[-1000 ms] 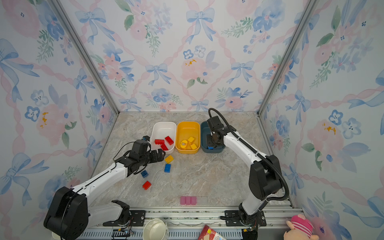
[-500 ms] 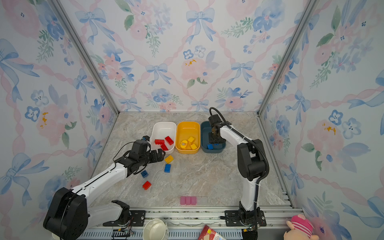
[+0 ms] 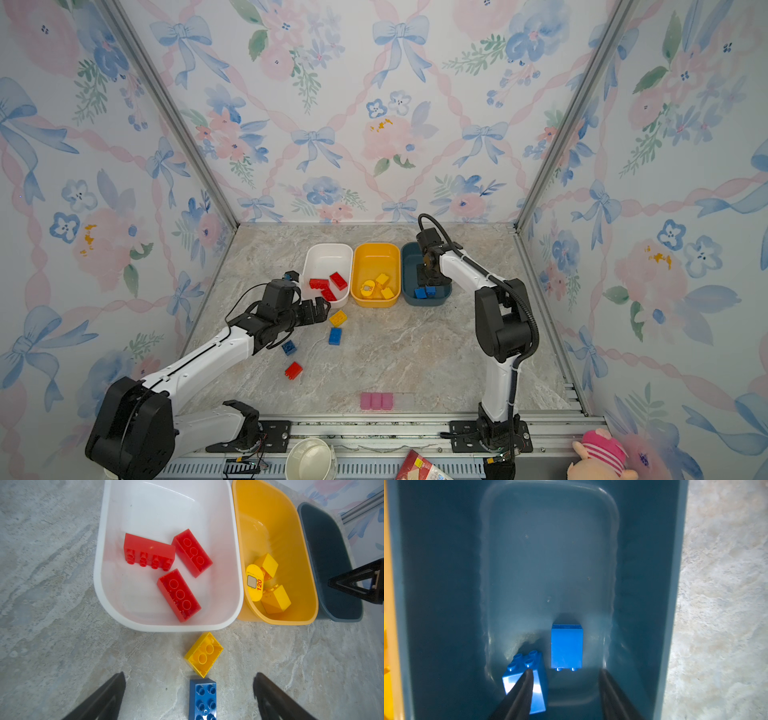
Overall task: Sort the legos into containers by color
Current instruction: 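Raise the open right gripper away from the teal tub, then lower the left gripper onto a small blue brick while the right gripper withdraws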
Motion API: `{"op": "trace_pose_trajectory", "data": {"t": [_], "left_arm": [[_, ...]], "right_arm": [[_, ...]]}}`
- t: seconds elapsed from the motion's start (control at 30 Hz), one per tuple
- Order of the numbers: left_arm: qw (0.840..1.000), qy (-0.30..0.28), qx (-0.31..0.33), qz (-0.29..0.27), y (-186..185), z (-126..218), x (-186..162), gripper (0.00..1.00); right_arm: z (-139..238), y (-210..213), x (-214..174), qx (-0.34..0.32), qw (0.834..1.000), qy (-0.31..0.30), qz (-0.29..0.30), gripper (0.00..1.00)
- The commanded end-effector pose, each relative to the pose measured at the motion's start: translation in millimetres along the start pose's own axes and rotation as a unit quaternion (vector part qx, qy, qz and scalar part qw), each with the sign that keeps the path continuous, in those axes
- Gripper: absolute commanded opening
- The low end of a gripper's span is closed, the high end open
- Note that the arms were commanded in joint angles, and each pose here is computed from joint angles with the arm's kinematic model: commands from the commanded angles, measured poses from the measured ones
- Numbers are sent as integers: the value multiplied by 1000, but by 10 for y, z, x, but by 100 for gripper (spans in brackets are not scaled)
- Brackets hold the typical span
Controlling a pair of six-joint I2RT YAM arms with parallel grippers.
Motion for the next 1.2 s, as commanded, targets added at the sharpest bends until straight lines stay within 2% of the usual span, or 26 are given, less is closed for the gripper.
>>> {"op": "trace_pose_trajectory", "data": {"t": [0.0, 0.37, 0.6, 0.87, 1.17], "left_arm": [[1000, 0, 10, 6, 24, 36, -63, 98], [992, 44, 113, 25, 260, 199, -286, 96], [985, 63, 156, 41, 371, 260, -426, 86], [975, 99, 190, 57, 465, 216, -599, 77], [968, 134, 198, 71, 500, 121, -753, 74]], "right_arm": [[325, 37, 22, 12, 1000, -25, 1, 56], [706, 111, -349, 40, 999, -34, 5, 72], [948, 148, -714, 71, 997, -36, 8, 84], [1215, 153, -1039, 90, 995, -35, 13, 90], [1309, 102, -1161, 91, 995, -31, 17, 93]]}}
Point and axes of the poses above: each gripper's point midway between its finger pads, its own z axis back along the fingers, its own y axis along the line the jaws close on, x = y × z, the point moved 7 cm from there along z, back along the fingers, and after that the axes turned 10 degrees about -z, right-handed, at the moved point
